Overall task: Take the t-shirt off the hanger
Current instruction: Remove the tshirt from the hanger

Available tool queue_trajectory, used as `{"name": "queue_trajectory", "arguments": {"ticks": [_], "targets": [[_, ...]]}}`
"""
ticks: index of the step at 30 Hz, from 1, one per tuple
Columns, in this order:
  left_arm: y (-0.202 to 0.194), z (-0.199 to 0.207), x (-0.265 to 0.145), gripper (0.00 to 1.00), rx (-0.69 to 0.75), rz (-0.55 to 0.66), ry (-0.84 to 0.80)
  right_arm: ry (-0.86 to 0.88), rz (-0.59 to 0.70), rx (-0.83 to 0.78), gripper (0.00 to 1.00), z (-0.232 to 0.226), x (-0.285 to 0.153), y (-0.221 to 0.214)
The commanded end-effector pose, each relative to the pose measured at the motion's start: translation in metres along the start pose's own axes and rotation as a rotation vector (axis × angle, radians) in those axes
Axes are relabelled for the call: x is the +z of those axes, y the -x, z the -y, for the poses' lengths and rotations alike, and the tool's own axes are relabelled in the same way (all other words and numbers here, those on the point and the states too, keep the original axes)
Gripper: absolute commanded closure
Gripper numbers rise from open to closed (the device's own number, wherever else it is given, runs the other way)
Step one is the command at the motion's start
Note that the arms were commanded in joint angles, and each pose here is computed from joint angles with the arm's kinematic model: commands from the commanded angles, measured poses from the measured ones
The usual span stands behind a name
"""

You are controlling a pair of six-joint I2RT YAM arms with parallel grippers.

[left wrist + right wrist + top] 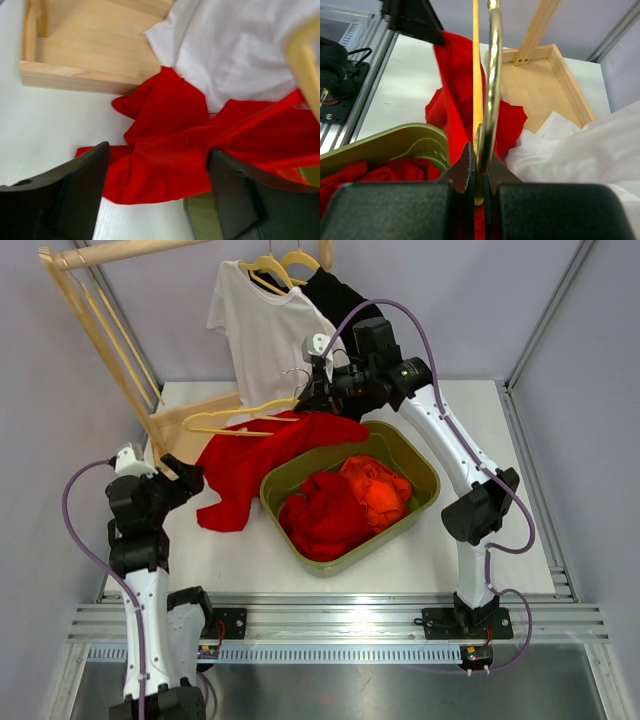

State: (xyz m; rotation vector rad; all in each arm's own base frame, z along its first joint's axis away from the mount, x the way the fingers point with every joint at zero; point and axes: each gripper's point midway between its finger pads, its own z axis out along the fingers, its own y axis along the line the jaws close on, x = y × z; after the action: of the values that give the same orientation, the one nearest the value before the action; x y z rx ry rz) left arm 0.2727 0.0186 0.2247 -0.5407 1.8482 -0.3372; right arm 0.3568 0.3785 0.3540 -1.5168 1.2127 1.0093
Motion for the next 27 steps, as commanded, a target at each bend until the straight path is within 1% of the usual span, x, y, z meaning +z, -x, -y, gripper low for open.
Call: {"name": "queue_trajectory", "arguments": {"ticks": [1, 3, 5, 6, 7, 8, 9, 12, 14, 15, 16, 19, 20, 22, 25, 27], "targets": [[0.016, 0.031, -0.023, 0.13, 0.127, 0.092, -0.165, -0.063, -0.007, -0.052, 1.00, 0.014, 0.002, 0.012], [0.021, 0.047, -0.037, 0.05, 0.205, 0.128, -0.250, -0.070, -0.056, -0.076, 1.00, 0.017, 0.006, 0.000], [0.020, 0.058, -0.042, 0.01, 0.240, 0.121, -0.309, -0.067, -0.096, -0.087, 1.00, 0.021, 0.010, -0.015], [0.017, 0.068, -0.044, 0.01, 0.263, 0.106, -0.374, -0.077, -0.125, -0.101, 1.00, 0.024, 0.010, -0.021], [0.015, 0.072, -0.045, 0.01, 0.273, 0.103, -0.407, -0.071, -0.151, -0.128, 1.00, 0.023, 0.008, -0.023], [0.014, 0.076, -0.044, 0.01, 0.292, 0.100, -0.437, -0.061, -0.178, -0.129, 1.00, 0.025, 0.011, -0.035], [0.016, 0.082, -0.047, 0.01, 0.312, 0.109, -0.466, -0.054, -0.204, -0.183, 1.00, 0.026, 0.010, -0.039], [0.020, 0.089, -0.049, 0.01, 0.386, 0.119, -0.502, -0.014, -0.272, -0.214, 1.00, 0.016, 0.010, -0.053], [0.029, 0.097, -0.053, 0.01, 0.442, 0.141, -0.529, 0.040, -0.311, -0.278, 1.00, 0.002, 0.013, -0.061], [0.027, 0.102, -0.052, 0.01, 0.461, 0.126, -0.563, 0.047, -0.344, -0.328, 1.00, 0.001, 0.014, -0.066], [0.028, 0.107, -0.053, 0.01, 0.485, 0.131, -0.588, 0.072, -0.363, -0.338, 1.00, -0.005, 0.018, -0.073], [0.022, 0.113, -0.044, 0.01, 0.561, 0.107, -0.649, 0.116, -0.377, -0.410, 1.00, -0.017, 0.025, -0.071], [0.019, 0.115, -0.042, 0.03, 0.610, 0.105, -0.675, 0.130, -0.378, -0.421, 1.00, -0.020, 0.027, -0.071], [0.006, 0.125, -0.039, 0.05, 0.652, 0.068, -0.756, 0.170, -0.375, -0.466, 1.00, -0.029, 0.029, -0.066], [-0.011, 0.142, -0.042, 0.05, 0.764, 0.060, -0.884, 0.205, -0.373, -0.494, 1.00, -0.036, 0.032, -0.063], [-0.022, 0.146, -0.036, 0.05, 0.817, 0.044, -0.930, 0.229, -0.365, -0.496, 1.00, -0.042, 0.033, -0.062]]}}
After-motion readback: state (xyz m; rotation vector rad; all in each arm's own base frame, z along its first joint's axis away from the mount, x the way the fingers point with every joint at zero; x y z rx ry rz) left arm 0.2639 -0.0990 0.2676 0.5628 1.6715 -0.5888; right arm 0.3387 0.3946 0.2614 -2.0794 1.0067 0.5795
